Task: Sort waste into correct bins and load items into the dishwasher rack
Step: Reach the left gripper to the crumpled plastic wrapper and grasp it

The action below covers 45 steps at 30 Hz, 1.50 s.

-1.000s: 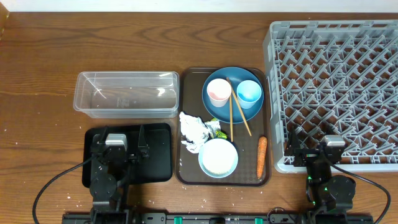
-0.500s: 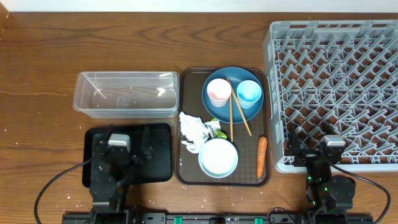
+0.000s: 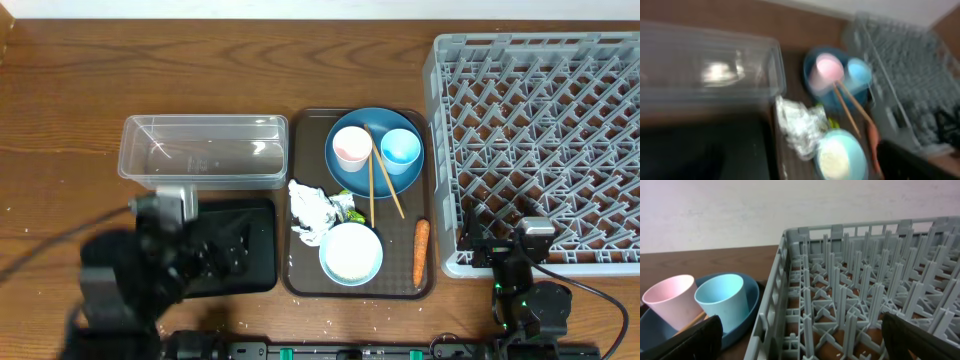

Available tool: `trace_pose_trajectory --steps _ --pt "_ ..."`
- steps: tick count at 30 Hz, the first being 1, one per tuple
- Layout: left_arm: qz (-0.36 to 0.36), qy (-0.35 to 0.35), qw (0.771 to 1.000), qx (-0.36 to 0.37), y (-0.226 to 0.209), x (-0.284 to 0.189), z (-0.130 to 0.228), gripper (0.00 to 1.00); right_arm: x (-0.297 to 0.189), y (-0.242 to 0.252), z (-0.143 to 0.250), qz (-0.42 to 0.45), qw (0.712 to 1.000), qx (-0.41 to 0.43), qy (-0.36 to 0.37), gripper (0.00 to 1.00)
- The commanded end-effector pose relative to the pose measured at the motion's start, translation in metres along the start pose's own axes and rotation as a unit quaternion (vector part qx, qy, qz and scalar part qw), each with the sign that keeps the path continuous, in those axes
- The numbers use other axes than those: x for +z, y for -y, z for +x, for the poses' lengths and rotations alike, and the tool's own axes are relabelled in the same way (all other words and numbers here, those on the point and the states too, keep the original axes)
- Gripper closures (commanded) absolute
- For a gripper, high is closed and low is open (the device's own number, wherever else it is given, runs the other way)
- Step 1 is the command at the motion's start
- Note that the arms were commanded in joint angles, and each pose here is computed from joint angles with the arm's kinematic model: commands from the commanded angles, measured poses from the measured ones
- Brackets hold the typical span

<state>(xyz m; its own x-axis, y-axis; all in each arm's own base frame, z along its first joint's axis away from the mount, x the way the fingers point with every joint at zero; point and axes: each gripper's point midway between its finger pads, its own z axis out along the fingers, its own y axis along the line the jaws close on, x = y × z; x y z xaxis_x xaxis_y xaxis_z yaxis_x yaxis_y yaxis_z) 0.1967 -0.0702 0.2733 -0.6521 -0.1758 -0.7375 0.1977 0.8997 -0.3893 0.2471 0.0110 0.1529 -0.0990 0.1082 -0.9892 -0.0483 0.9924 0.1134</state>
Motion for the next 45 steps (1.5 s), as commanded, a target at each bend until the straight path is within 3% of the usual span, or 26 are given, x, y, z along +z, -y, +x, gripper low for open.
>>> trace_pose_trajectory --steps 1,7,9,11,13,19,29,37,45 --pt "0.018 -0.075 0.997 -0.031 0.018 0.0 -0.018 0.02 0.0 -0.001 0.002 -0.001 1.0 -0.004 -0.003 0.01" --pt "0.061 -0.16 0.982 -0.075 0.029 0.025 -0.023 0.03 0.0 -0.001 0.002 -0.001 1.0 -0.004 -0.003 0.01" --pt "0.06 -0.19 0.975 -0.098 0.028 0.034 -0.015 0.31 0.0 -0.001 0.002 -0.001 1.0 -0.004 -0.003 0.01" --pt "0.06 -0.22 0.968 -0.104 0.029 0.042 -0.002 0.43 0.0 -0.001 0.002 -0.001 1.0 -0.004 -0.003 0.01" --pt "0.048 -0.248 0.961 -0.109 0.027 0.051 0.012 0.49 0.0 -0.001 0.002 -0.001 1.0 -0.004 -0.003 0.01" --pt "-0.073 -0.294 0.948 -0.093 0.006 0.07 0.059 0.49 0.0 -0.001 0.003 -0.001 1.0 -0.003 -0.004 0.01" --pt "-0.105 -0.269 0.956 -0.057 0.01 0.131 0.107 0.49 0.0 -0.001 0.003 -0.001 1.0 -0.003 -0.004 0.01" --pt "-0.099 -0.285 0.952 -0.043 0.016 0.183 0.135 0.41 0.0 -0.001 0.003 -0.001 1.0 -0.003 -0.004 0.01" --pt "-0.143 -0.334 0.931 -0.038 -0.005 0.212 0.169 0.44 0.0 -0.001 0.002 -0.001 1.0 -0.003 -0.004 0.01"
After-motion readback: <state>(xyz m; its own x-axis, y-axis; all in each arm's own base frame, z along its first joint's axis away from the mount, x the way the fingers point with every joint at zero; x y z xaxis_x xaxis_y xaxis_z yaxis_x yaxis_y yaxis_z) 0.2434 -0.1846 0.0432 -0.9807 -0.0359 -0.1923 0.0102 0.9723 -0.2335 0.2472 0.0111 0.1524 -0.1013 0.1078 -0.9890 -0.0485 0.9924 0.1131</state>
